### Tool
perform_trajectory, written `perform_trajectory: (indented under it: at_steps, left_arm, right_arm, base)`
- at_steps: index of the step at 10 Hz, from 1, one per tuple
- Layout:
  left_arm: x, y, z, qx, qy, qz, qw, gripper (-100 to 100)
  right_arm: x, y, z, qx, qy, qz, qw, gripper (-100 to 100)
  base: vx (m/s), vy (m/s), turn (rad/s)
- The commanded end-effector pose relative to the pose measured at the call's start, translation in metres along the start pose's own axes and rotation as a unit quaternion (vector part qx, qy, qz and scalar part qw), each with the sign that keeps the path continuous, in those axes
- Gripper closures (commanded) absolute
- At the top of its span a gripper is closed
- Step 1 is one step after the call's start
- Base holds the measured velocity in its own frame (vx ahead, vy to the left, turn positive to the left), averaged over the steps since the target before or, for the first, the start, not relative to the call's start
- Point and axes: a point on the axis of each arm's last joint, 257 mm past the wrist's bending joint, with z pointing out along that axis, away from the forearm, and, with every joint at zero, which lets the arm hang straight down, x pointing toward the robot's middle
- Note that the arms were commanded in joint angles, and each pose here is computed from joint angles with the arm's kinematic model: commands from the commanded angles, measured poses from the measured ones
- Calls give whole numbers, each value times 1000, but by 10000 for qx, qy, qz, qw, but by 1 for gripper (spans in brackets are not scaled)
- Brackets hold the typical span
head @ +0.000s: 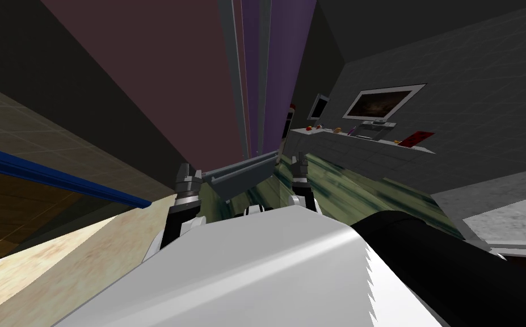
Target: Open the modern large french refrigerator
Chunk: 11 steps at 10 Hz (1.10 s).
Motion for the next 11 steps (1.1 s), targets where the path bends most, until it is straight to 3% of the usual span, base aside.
perform_trajectory:
  at_steps: [1,6,11]
  left_arm:
    - [0,19,-3,-90,146,122,9998,-100]
    - [-6,60,-14,-326,273,284,9987,-100]
    - [-13,91,-24,-505,298,369,9976,-100]
  right_arm:
    - [0,0,0,1,0,0,10000,0]
    - [0,0,0,1,0,0,10000,0]
    - [0,0,0,1,0,0,10000,0]
  base:
    - [54,9,26]
    - [54,8,29]
    - [53,8,24]
